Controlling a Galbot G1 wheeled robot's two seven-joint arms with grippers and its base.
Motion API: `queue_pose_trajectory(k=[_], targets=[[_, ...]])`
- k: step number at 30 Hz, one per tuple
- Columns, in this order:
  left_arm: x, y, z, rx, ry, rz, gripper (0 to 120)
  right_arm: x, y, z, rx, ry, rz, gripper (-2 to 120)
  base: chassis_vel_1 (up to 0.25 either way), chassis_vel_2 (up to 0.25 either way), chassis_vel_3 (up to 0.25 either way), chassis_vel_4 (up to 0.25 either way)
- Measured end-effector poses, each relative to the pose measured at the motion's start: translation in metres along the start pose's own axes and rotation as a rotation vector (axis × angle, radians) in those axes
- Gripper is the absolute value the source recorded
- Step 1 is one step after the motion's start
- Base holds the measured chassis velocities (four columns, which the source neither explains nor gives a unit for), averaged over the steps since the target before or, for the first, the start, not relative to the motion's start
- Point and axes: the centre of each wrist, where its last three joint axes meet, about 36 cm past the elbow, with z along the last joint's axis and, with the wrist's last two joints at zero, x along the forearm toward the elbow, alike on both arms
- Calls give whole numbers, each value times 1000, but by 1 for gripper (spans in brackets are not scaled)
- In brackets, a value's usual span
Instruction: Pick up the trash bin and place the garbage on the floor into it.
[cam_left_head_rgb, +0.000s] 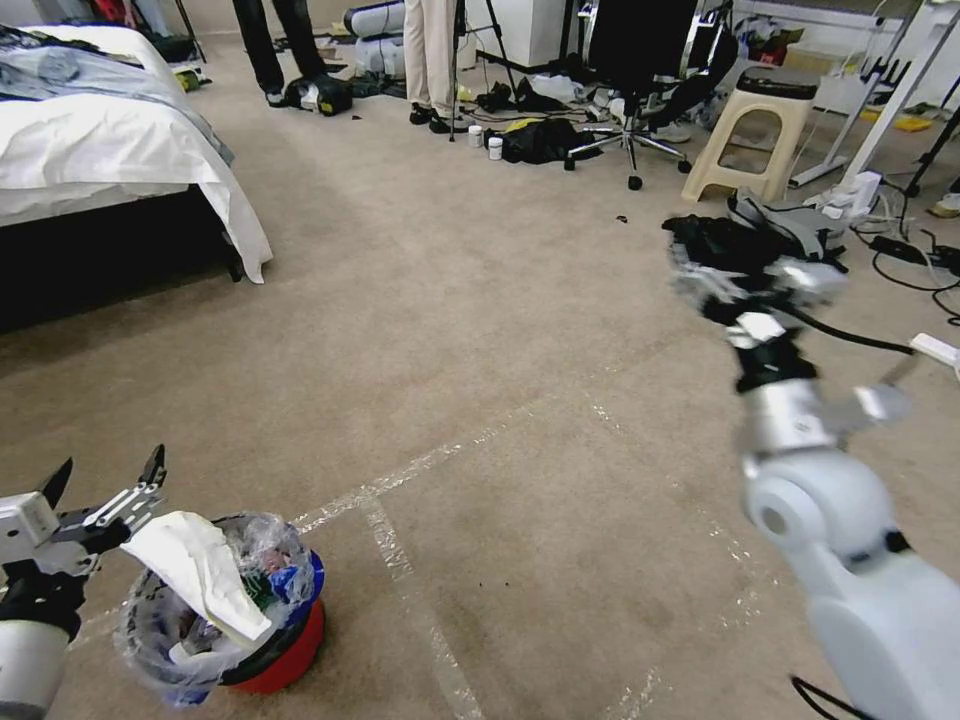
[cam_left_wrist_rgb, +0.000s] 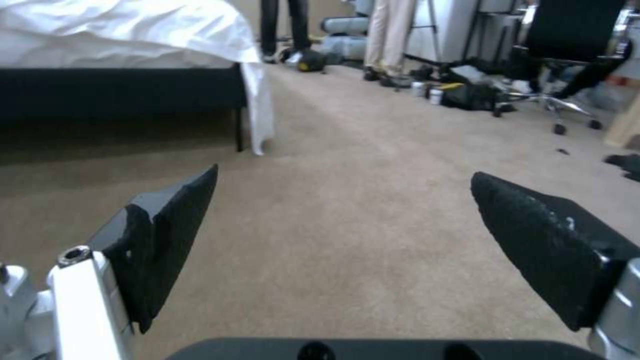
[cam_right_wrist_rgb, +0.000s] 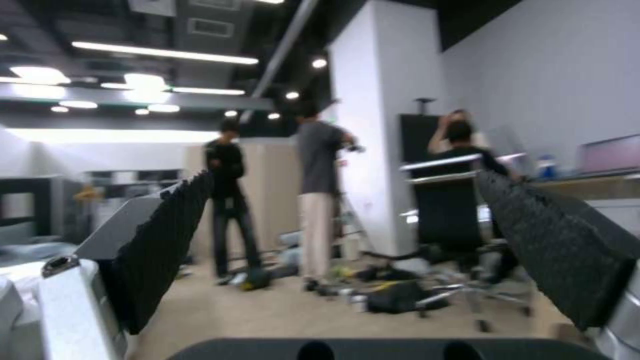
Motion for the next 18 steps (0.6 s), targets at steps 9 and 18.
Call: queue_pose_trajectory(k=[9,18], targets=[[-16,-3,2,-25,4,103,100,53,-23,-12,101,6,136,100,0,0,0,0],[-23,0,4,-37,13,131,100,76,-19,1,125,43,201,100,0,0,0,0]])
